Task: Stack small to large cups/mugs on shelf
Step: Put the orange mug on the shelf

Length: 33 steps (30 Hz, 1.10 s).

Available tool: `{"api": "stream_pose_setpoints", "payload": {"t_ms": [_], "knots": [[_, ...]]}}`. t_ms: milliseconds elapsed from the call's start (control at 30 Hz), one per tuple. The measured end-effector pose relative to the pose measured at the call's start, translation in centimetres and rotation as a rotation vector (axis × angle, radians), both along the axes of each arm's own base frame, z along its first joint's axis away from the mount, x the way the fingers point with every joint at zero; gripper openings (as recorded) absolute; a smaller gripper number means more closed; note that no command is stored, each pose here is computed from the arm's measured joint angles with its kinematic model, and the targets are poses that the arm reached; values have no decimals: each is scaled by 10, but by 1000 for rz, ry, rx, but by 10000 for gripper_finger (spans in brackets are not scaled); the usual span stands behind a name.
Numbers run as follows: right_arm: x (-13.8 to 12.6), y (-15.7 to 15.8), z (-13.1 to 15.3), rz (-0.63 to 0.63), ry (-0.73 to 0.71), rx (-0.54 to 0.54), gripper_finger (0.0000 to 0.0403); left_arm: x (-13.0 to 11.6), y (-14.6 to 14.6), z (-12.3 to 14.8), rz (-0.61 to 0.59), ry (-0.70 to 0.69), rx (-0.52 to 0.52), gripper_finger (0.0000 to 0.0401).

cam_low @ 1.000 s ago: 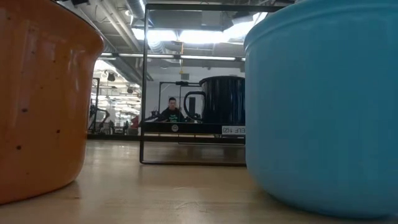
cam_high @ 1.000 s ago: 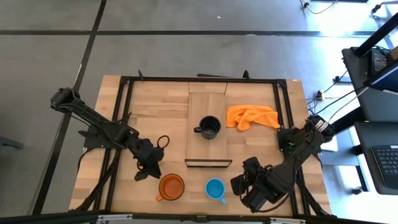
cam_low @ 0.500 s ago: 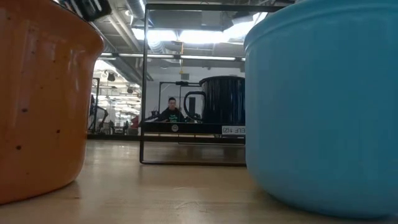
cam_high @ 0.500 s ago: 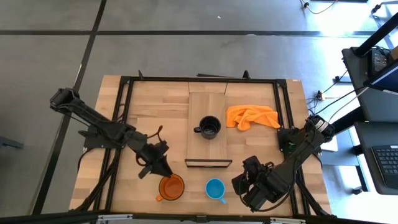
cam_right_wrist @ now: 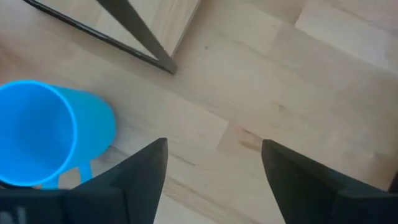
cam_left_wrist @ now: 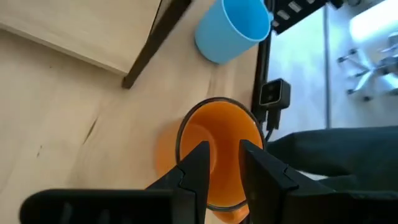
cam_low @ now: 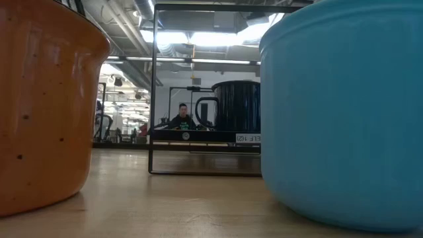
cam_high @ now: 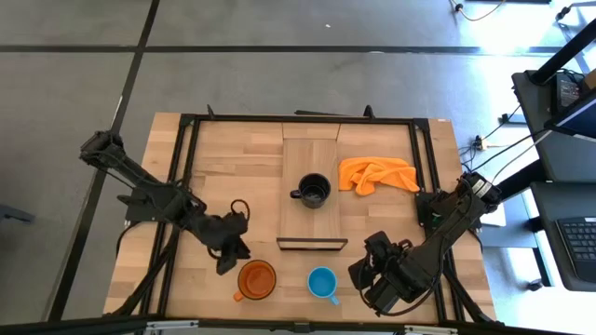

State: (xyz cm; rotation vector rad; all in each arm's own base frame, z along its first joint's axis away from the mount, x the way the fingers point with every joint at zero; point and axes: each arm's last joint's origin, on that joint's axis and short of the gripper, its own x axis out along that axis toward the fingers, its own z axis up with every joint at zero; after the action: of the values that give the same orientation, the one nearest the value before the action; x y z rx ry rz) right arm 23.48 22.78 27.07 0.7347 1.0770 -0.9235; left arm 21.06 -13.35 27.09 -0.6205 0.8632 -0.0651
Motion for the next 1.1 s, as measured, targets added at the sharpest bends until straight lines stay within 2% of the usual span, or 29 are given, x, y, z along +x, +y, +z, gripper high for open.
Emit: {"api": "stream_pose_setpoints", "payload": {"t_ms": [167,300,467,700,867,1100], "knots": [[-2,-4,1,-3,8,-59,262,10,-23,-22,-52,115,77,88],[-3,-6,1,0,18,-68,262,14,-34,-42,-39,205,75,104],[-3,-6,1,2,23,-73,262,15,-36,-44,4,209,73,119],[-4,-8,1,7,35,-94,262,16,-34,-47,48,223,94,121],[-4,-7,1,8,35,-94,262,25,-41,-61,23,252,66,120],[-5,-6,1,1,47,-69,262,28,-44,-74,11,290,92,118]]}}
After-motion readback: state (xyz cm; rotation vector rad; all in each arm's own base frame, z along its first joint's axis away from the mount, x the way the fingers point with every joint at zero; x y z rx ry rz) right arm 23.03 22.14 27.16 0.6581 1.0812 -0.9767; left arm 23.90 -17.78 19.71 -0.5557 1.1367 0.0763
